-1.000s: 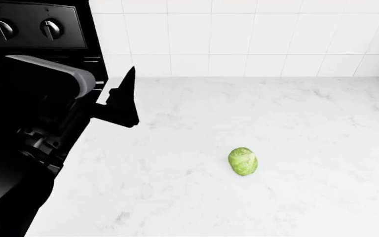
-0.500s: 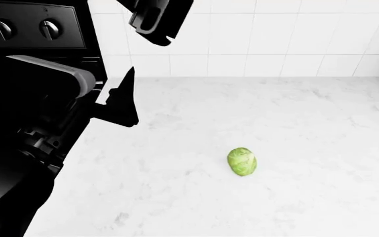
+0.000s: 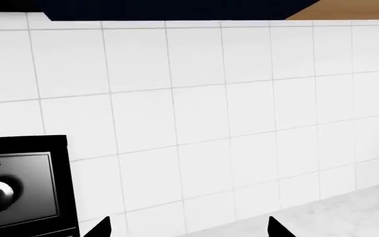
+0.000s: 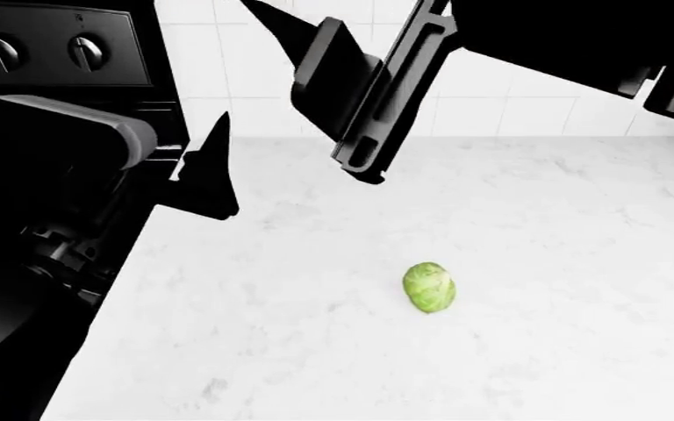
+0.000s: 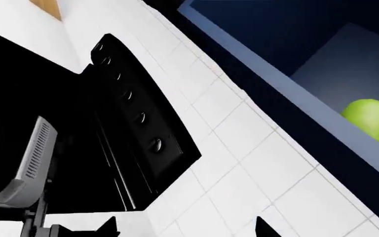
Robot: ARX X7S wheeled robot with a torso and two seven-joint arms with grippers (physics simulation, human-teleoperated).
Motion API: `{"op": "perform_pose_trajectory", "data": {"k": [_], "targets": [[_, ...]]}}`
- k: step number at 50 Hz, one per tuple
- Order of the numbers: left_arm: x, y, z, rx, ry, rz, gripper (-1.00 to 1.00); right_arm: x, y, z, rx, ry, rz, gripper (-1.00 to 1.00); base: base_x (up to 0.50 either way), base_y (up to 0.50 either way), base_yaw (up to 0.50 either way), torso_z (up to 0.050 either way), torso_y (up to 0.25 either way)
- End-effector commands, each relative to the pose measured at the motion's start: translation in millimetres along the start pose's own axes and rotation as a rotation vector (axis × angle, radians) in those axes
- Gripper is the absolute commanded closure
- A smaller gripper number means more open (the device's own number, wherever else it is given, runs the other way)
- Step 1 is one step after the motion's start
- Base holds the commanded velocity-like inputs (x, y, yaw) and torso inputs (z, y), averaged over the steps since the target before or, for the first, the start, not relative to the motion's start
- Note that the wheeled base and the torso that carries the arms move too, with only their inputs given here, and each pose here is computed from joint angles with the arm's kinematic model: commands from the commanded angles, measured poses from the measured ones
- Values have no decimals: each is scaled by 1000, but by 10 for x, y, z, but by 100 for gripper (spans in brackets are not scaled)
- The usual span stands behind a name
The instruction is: Pick the lime, brussel sprout from the counter and place them in the cabinet. Then close the cabinet.
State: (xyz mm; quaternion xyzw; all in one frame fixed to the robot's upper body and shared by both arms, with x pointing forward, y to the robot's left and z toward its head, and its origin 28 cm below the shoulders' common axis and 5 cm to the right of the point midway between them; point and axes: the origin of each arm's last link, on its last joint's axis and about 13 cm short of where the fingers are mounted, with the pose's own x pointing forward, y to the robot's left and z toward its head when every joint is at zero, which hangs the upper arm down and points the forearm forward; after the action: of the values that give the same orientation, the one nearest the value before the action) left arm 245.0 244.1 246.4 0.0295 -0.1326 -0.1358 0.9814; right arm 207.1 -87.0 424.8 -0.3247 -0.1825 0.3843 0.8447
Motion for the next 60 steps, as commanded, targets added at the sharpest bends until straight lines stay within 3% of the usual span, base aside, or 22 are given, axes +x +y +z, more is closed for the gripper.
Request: {"op": "perform_pose_trajectory", "data": {"k": [1, 12, 20, 25, 29, 39, 51, 60], "targets": [[-91, -32, -209, 2, 106, -17, -100, -228, 39, -202, 54, 71, -16, -100, 0, 0, 0, 0, 0], [-88, -50, -200, 4, 104, -25, -100, -417, 104, -395, 231, 121, 37, -100, 0, 0, 0, 0, 0], [-94, -44, -166, 3, 98, -22, -100, -471, 89, -575, 354, 240, 37, -100, 0, 0, 0, 0, 0], [-85, -36, -159, 5, 96, -20, -100, -512, 54, -648, 508, 236, 11, -100, 0, 0, 0, 0, 0], [-78, -39, -177, 6, 99, -21, -100, -556, 83, -720, 575, 244, 29, -100, 0, 0, 0, 0, 0], [-84, -47, -181, 5, 103, -18, -100, -639, 189, -815, 610, 271, 77, -100, 0, 0, 0, 0, 0], [-89, -57, -217, 0, 109, -24, -100, -714, 353, -924, 572, 300, 123, -100, 0, 0, 0, 0, 0], [-84, -60, -226, 3, 110, -25, -100, -786, 460, -1007, 598, 321, 136, -100, 0, 0, 0, 0, 0]]}}
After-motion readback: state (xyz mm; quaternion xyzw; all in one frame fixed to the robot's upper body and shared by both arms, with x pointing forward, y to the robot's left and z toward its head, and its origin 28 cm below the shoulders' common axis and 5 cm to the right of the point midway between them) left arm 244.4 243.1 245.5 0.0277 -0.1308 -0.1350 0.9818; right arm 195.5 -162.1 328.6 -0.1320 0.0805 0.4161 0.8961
